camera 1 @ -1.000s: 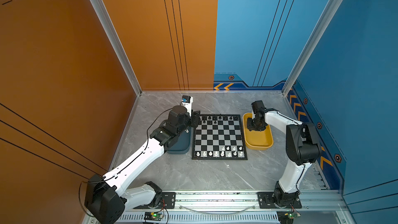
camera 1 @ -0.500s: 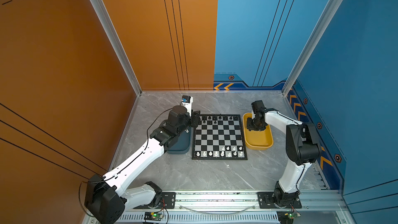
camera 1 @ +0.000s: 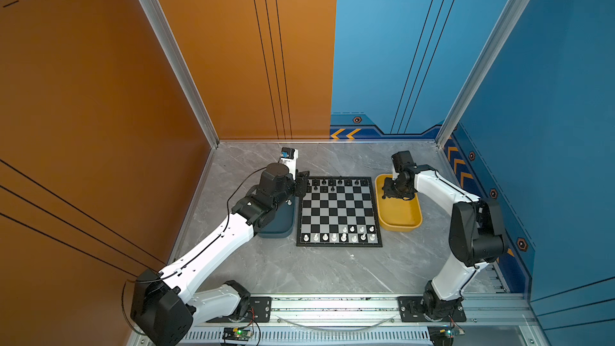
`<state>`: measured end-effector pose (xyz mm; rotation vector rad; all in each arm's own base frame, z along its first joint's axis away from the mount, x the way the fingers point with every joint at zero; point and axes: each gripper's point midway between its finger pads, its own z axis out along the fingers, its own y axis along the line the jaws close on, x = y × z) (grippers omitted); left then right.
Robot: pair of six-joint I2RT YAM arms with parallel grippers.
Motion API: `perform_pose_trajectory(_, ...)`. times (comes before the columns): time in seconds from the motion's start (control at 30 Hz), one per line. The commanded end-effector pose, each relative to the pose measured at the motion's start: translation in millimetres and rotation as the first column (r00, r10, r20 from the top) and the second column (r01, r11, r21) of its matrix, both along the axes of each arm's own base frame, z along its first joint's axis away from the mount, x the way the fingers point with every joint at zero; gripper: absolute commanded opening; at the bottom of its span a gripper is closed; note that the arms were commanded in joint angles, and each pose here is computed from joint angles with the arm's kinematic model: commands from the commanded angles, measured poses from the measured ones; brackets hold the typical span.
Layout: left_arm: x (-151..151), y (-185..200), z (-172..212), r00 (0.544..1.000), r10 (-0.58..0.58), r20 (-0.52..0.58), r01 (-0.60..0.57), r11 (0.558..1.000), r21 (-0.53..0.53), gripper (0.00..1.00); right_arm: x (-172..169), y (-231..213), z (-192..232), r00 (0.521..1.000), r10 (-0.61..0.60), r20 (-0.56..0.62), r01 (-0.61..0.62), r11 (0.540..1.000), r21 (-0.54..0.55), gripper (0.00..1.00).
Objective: Set up the chess pieces on the board
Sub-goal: 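Carry the black pawn with the right gripper to the board's second rank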
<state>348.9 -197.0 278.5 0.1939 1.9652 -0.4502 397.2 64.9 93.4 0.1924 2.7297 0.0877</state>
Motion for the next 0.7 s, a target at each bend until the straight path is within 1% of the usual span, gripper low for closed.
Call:
perform_pose_trajectory(0.0,-2.6,-1.8,5.1,1.000,-0.011,0.005,0.011,1.000,-0.010,0.44,-2.4,4.7,30.7,0.998,0.030,0.046,-0.028,0.999,-0.036,0.02)
perform_pose_trajectory(0.17,-3.3,-0.6,5.3,1.000,-0.010,0.006,0.010,1.000,-0.011,0.44,0.3,34.3,52.9,0.990,0.103,0.092,-0.099,0.994,-0.044,0.02)
perform_pose_trajectory(0.33,-3.9,0.0,5.8,1.000,-0.010,0.009,0.010,1.000,-0.009,0.44,4.9,74.7,57.1,0.976,0.193,0.097,-0.189,0.981,-0.049,0.02)
perform_pose_trajectory(0.67,-4.7,4.5,5.0,1.000,0.000,0.010,0.000,1.000,-0.006,0.44,12.0,152.0,30.8,0.939,0.341,0.047,-0.340,0.940,-0.039,0.01)
